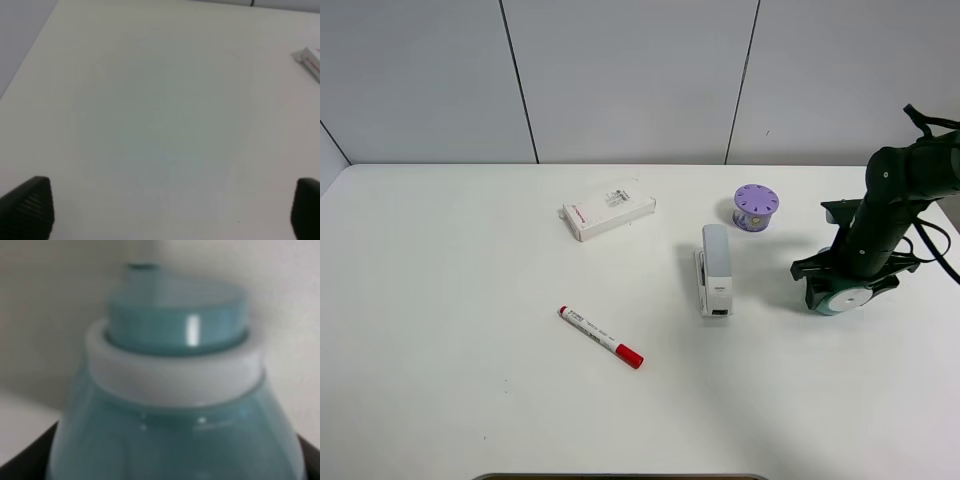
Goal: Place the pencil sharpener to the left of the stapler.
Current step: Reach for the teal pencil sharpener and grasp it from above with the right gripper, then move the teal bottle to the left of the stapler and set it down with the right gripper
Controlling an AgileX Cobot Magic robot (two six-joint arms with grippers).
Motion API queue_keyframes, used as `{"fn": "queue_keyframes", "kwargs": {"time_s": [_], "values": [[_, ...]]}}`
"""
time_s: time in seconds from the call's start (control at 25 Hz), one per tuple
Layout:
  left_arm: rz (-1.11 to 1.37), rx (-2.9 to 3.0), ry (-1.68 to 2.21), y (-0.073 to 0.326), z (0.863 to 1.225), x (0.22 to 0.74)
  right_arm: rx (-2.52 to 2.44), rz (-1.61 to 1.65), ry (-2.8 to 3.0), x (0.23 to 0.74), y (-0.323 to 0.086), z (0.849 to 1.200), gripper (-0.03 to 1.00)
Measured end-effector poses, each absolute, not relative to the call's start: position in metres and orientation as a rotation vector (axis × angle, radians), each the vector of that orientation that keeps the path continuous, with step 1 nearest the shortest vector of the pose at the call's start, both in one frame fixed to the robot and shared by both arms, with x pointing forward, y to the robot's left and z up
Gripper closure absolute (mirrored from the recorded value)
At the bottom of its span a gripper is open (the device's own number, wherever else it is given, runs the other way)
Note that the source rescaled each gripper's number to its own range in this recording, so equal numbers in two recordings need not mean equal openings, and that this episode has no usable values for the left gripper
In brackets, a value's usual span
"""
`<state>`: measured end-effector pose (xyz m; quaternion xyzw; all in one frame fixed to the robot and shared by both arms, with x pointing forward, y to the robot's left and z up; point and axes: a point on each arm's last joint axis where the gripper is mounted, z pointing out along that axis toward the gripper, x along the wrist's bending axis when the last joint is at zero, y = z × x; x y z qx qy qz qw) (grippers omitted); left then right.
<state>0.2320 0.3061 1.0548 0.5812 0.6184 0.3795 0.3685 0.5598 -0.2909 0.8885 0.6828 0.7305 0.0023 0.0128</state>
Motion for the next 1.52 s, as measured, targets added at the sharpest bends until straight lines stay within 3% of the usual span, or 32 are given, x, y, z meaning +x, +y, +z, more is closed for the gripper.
{"fn": "queue_keyframes", "kwargs": {"time_s": [1.28, 1.52], "values": [[0.974, 1.492, 1.588, 0.306, 1.055, 0.232, 2.129, 0.007, 2.274, 0.560, -0.291, 0.889, 0.93], [0.974, 1.492, 1.588, 0.306, 1.055, 0.232, 2.102, 0.067, 2.245, 0.559, -0.291, 0.908, 0.93]]}}
